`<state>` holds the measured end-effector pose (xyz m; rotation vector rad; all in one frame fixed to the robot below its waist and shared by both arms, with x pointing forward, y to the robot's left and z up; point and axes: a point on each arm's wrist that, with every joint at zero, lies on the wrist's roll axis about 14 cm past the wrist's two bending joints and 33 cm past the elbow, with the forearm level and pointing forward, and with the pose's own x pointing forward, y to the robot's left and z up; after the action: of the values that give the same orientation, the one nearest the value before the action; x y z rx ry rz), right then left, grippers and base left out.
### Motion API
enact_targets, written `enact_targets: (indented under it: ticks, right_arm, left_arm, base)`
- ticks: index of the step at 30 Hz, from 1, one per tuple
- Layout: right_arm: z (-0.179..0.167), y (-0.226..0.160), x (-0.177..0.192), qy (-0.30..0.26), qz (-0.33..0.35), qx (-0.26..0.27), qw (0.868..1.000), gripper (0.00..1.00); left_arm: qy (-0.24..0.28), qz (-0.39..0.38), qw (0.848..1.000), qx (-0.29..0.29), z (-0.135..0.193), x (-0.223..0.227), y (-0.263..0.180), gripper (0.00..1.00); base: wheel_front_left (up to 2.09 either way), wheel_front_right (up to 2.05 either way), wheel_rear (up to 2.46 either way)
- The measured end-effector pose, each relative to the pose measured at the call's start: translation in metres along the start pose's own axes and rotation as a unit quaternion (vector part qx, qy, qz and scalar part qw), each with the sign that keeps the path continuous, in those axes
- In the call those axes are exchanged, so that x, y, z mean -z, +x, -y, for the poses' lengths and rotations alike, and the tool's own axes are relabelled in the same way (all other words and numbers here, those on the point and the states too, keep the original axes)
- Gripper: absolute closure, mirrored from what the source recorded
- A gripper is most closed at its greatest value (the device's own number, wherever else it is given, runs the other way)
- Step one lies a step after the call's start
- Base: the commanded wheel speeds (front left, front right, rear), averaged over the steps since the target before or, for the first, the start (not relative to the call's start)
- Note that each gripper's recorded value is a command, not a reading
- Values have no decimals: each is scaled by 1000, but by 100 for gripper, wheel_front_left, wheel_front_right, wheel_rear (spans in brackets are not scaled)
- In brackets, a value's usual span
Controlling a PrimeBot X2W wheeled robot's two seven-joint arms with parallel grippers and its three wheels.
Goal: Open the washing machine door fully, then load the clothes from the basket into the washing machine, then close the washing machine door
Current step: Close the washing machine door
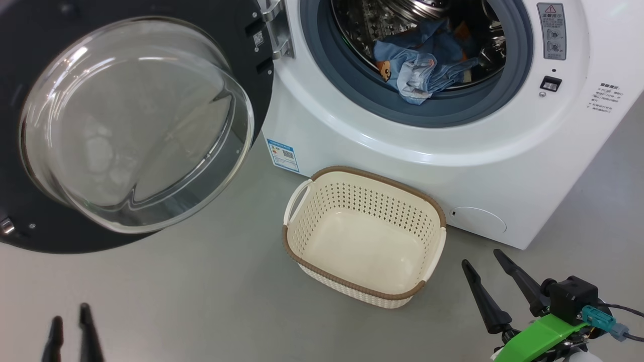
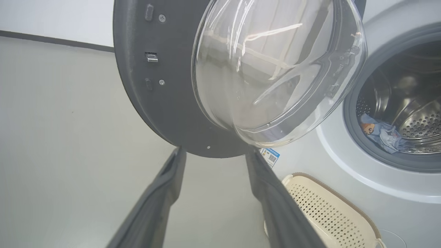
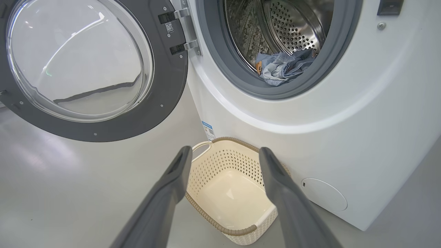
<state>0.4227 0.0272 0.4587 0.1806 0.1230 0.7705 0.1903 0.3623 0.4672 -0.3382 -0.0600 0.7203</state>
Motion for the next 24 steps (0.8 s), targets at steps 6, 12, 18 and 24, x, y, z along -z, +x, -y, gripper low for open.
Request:
enact_targets:
  ticks: [6,12,18,24]
  right_arm:
    - [0,0,1,2,-1,1,1000,0]
    - [3,-2,3,8,-1,7,1000,0]
    - [9,-6,9,15,-5,18,1000,0]
    - [17,-5,10,22,-3,27,999,0]
  left_arm:
    - [-14,83,996,-6,-4,-52,10,100]
    - [-3,208,977,44,11,-146,36,100]
    - [-7,276,958,79,13,-220,69,100]
    - [-47,303,949,74,8,-262,106,100]
  base:
    - [0,0,0]
    - [0,0,0]
    - [0,0,0]
    - [0,0,0]
